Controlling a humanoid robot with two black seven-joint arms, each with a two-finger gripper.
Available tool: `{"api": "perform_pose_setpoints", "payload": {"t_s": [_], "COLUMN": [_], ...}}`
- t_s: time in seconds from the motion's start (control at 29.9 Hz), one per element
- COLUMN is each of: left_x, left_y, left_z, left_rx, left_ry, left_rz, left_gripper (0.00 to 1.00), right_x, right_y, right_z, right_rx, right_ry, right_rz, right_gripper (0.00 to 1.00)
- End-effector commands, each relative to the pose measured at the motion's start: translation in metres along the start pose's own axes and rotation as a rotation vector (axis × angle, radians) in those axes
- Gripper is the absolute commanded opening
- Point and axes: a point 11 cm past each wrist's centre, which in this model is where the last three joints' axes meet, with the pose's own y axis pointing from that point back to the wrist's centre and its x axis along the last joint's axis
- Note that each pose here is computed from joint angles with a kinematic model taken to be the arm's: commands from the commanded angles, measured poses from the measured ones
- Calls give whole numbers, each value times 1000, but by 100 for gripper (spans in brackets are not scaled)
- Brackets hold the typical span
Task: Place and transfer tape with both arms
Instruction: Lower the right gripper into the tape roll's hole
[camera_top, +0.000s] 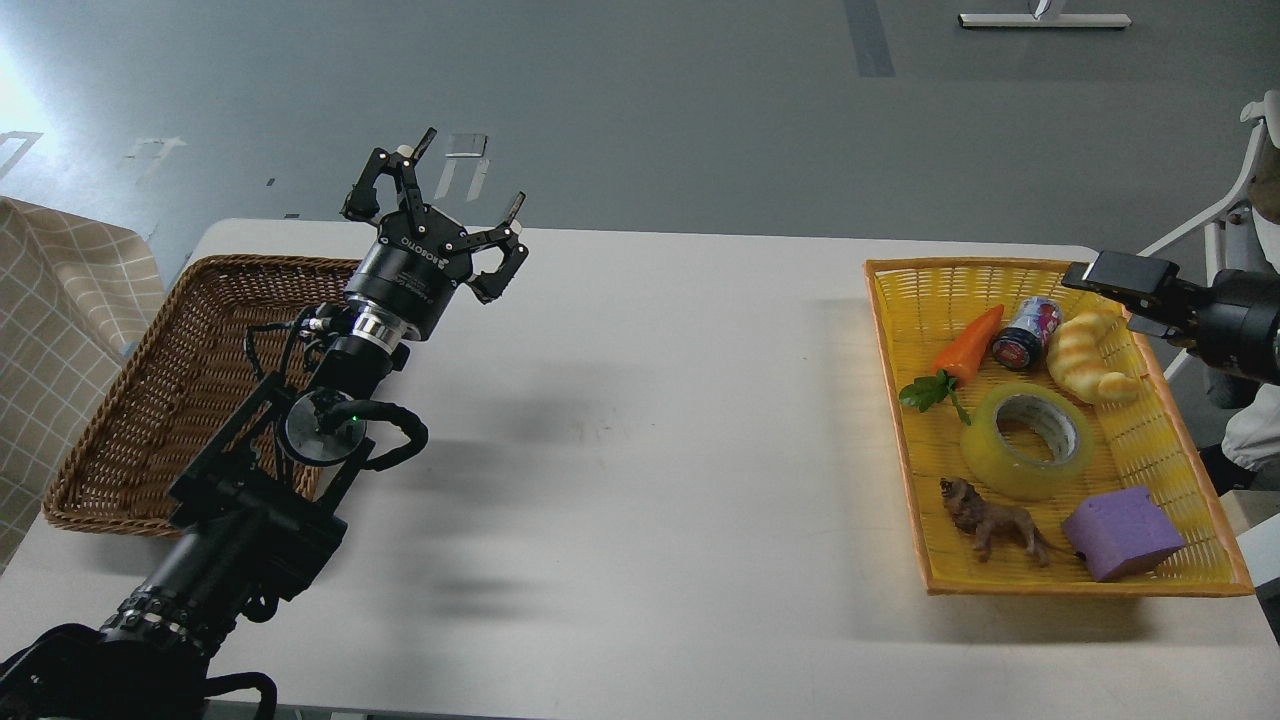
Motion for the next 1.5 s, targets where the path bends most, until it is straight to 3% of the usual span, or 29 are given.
{"api": "perform_pose_setpoints", "payload": {"t_s": [0.0,0.27,0.8,1.07,1.47], "left_x": [2,2,2,3,3], "left_y": [2,2,2,3,3], "left_z": [0,0,3,6,6], "left_rx": [0,-1,-4,-11,-12], "left_ry": [-1,1,-5,-5,-4], "left_rz": [5,7,4,6,8], "left_gripper": [98,98,98,98,98], "right_x": [-5,-29,-74,-79,-92], "right_y": [-2,-8,-30,-32,-39], "right_z": [9,17,29,32,39], "right_rx": [-69,-140,-215,-241,-255], "right_ry": [132,319,399,441,438], "right_rz": [-10,-64,-141,-147,-171], "right_gripper": [99,98,95,89,60]}}
